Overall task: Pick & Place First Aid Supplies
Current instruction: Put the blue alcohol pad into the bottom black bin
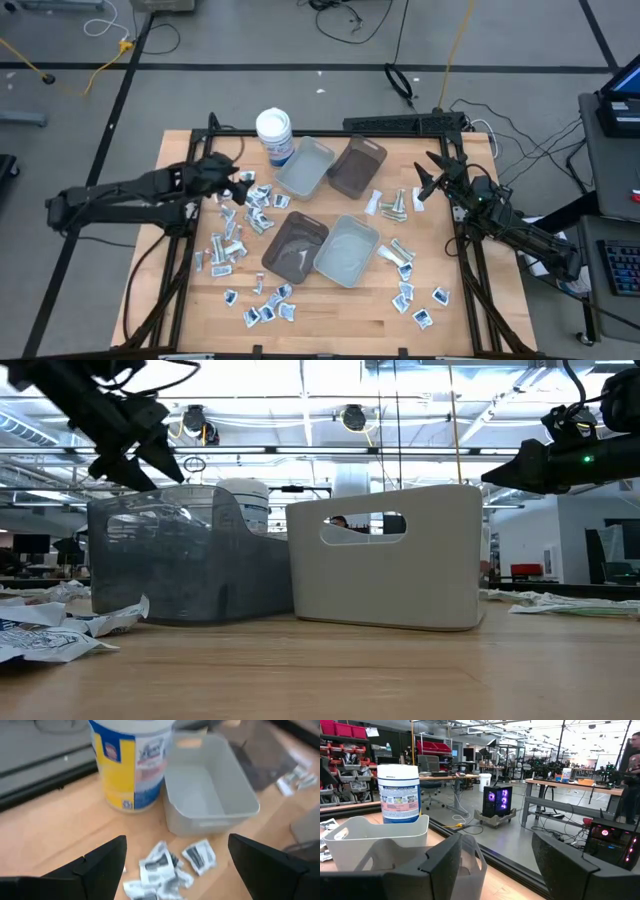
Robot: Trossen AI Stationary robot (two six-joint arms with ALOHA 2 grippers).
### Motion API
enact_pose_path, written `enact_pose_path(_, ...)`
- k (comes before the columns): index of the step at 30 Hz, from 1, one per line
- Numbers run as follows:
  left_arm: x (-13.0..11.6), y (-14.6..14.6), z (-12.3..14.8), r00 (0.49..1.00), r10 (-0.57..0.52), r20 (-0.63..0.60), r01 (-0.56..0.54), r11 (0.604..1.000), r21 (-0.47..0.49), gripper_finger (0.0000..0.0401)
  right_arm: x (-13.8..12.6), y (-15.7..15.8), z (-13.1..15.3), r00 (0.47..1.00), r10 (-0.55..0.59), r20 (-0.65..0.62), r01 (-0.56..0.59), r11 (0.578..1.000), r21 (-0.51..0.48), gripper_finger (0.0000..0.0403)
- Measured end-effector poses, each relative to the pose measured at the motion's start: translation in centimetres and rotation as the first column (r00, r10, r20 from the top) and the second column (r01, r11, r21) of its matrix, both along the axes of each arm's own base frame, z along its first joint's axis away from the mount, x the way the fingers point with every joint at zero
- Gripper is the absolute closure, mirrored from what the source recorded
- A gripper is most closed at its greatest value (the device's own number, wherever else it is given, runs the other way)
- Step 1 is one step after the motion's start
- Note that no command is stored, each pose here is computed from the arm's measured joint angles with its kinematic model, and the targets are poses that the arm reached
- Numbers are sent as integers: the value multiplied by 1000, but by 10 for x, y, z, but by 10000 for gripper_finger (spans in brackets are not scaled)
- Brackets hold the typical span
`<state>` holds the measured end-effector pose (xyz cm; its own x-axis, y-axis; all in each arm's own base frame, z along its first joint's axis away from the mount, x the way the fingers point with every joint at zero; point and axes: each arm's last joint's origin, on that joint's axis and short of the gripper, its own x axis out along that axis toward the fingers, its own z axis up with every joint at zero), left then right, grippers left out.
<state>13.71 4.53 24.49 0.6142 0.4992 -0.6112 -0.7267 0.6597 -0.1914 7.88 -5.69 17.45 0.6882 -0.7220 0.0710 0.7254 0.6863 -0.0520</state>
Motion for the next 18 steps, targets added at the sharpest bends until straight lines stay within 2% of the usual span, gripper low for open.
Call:
enact_pose_path(9, 20, -13, 35, 983, -84, -165, 47, 975, -217, 48, 0, 0, 0, 1000, 0, 0, 0, 1000, 0, 165)
enact_pose_path(18, 23, -35, 63, 914, -108, -390, -49, 927, -372, 48, 0, 0, 0, 1000, 1, -1, -1, 1000, 0, 165)
